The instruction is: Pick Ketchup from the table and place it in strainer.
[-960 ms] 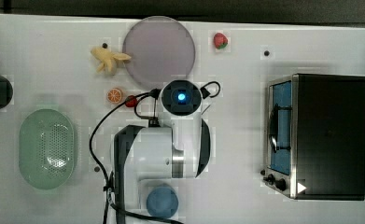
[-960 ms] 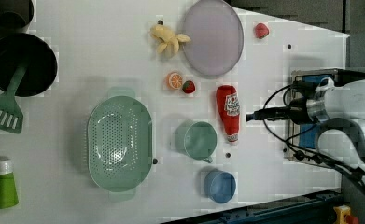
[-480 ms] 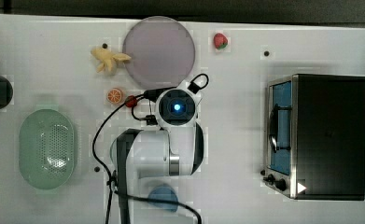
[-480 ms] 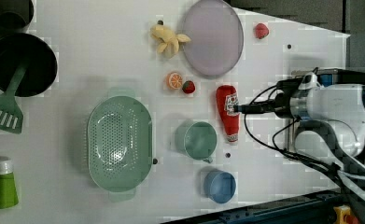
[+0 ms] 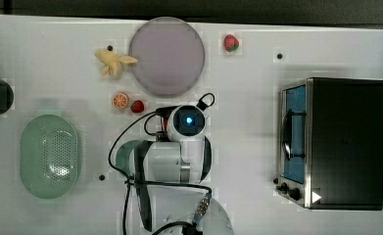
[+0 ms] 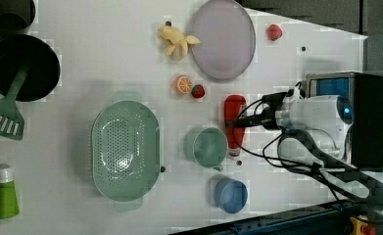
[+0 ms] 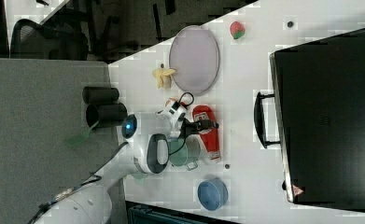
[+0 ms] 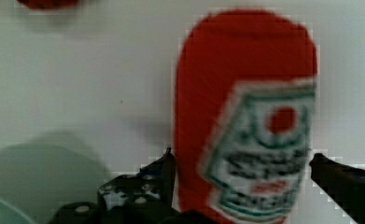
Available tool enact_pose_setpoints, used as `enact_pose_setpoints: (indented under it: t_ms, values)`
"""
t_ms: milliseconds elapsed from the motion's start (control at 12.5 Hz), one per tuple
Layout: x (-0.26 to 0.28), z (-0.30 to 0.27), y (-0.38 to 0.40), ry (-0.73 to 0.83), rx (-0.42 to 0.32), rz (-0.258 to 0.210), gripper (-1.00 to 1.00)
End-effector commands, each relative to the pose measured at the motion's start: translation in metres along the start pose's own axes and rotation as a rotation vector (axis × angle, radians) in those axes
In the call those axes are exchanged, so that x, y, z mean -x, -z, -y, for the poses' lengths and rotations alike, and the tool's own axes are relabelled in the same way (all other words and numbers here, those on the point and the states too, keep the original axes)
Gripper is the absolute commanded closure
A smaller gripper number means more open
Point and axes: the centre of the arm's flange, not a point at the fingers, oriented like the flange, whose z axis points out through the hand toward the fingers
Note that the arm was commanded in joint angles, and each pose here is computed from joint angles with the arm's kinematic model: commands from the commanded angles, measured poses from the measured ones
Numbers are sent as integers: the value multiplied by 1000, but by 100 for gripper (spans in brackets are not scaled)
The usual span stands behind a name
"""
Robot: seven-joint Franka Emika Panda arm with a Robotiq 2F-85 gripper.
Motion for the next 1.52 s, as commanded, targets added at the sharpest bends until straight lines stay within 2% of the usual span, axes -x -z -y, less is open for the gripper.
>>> enact_pose_setpoints:
  t_ms: [80, 160, 560, 880, 1120, 1520]
  values:
    - [-4, -4, 8, 35, 14, -57, -43]
    - [-4, -3, 9, 36, 14, -58, -25]
    - [-14, 8, 76, 59, 41, -126, -25]
    - [-12, 42, 172, 85, 65, -104, -25]
    - [-2, 79, 231, 27, 83, -85, -25]
    - [12, 188, 248, -129, 95, -104, -25]
